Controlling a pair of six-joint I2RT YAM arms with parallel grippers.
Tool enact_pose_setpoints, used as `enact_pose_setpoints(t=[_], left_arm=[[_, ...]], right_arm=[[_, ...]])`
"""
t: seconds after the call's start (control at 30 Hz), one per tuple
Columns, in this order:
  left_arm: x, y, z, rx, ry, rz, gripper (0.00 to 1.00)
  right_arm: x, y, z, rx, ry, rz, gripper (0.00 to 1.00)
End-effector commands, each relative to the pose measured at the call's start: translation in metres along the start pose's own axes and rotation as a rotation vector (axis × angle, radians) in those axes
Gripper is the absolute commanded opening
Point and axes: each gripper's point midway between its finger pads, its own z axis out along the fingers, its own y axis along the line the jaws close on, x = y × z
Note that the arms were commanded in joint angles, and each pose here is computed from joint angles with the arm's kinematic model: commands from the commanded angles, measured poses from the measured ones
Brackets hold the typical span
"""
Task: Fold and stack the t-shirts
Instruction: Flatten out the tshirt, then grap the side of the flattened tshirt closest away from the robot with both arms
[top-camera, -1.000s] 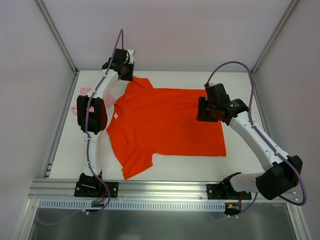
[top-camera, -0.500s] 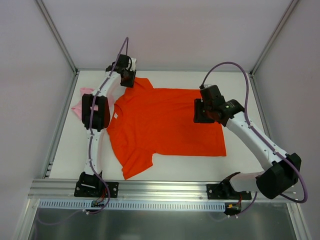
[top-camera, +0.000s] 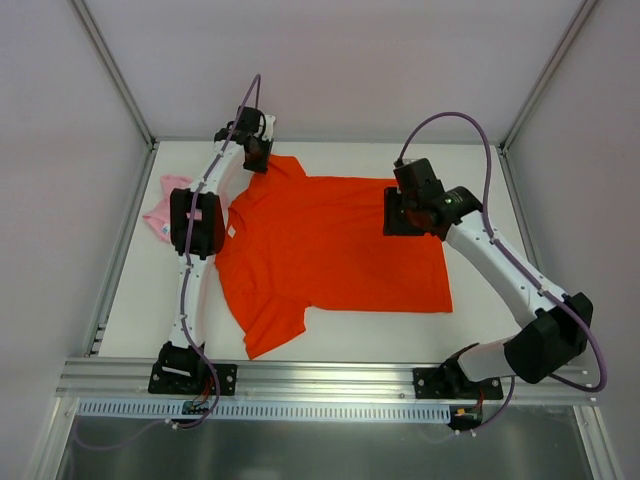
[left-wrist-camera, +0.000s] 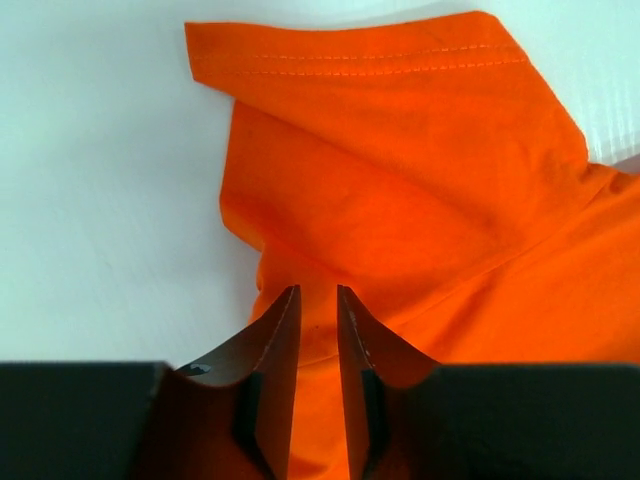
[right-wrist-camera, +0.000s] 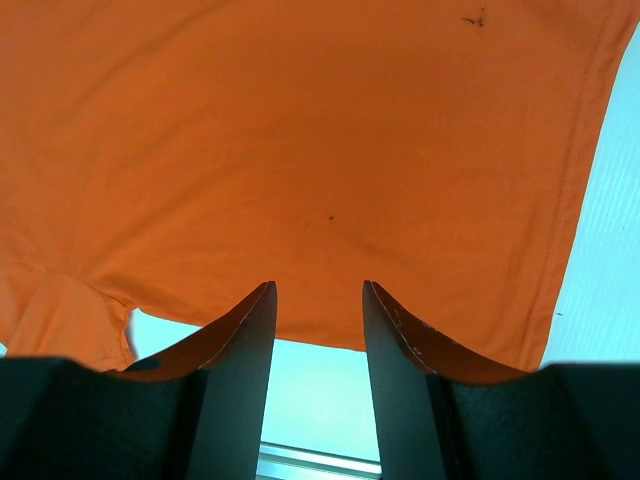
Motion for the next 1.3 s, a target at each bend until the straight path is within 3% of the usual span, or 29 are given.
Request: enact_pose_setpoints(t=[0.0,0.07,0.1,0.17,0.23,0.4,0.53,0.73,0.77,0.83,0.87,0.93,1.0,1.13,1.27], left_arm=[[-0.003,0.011,-0.003,-0.044,-0.002,0.055,0.23],[-0.006,0.016,0.0,-0.06,-0.018,0.086,0.23],[-0.006,0.018,0.001,-0.062,-0.019,0.079,0.17],[-0.013,0.022,-0.004,-0.06,-0.054,0.058,0.14],[-0.034,0.025,-0.011,-0.057,-0.144,0.056,0.14],[-0.087,0.019,-0.056,-0.025,-0.323,0.096,0.18],[-0.097,0.003,-0.105,0.039,-0.356,0.039,0.2],[-0.036,-0.03,-0.174,0.148,-0.255,-0.155,0.24],[-0.008,-0.038,-0.172,0.147,-0.176,-0.176,0.26],[0.021,-0.047,-0.195,0.138,-0.136,-0.186,0.31],[0.032,-0.054,-0.201,0.143,-0.113,-0.216,0.39],[0.068,-0.064,-0.219,0.16,-0.04,-0.268,0.42],[0.094,-0.075,-0.228,0.173,0.012,-0.338,0.48],[0.171,-0.094,-0.242,0.174,0.151,-0.449,0.51],[0.222,-0.112,-0.252,0.183,0.219,-0.527,0.54]], right_arm=[[-0.016,0.005,-0.009,0.003,-0.034,-0.01,0.44],[-0.017,0.007,-0.009,0.003,-0.031,-0.013,0.44],[-0.019,0.008,-0.009,0.001,-0.032,-0.018,0.44],[-0.018,0.009,-0.009,0.005,-0.026,-0.025,0.43],[-0.019,0.011,-0.008,0.007,-0.023,-0.037,0.44],[-0.019,0.012,-0.01,0.013,-0.02,-0.065,0.43],[-0.02,0.001,-0.008,0.059,-0.036,-0.1,0.44],[-0.007,-0.019,0.006,0.124,-0.021,-0.118,0.45],[0.0,-0.027,0.012,0.14,-0.002,-0.102,0.45],[0.002,-0.033,0.016,0.151,-0.004,-0.068,0.45],[0.006,-0.042,0.021,0.168,0.013,-0.029,0.46],[0.011,-0.05,0.026,0.19,0.028,0.0,0.46],[0.021,-0.061,0.03,0.213,0.053,0.049,0.47],[0.045,-0.08,0.036,0.243,0.1,0.102,0.49],[0.067,-0.104,0.036,0.269,0.126,0.166,0.52]])
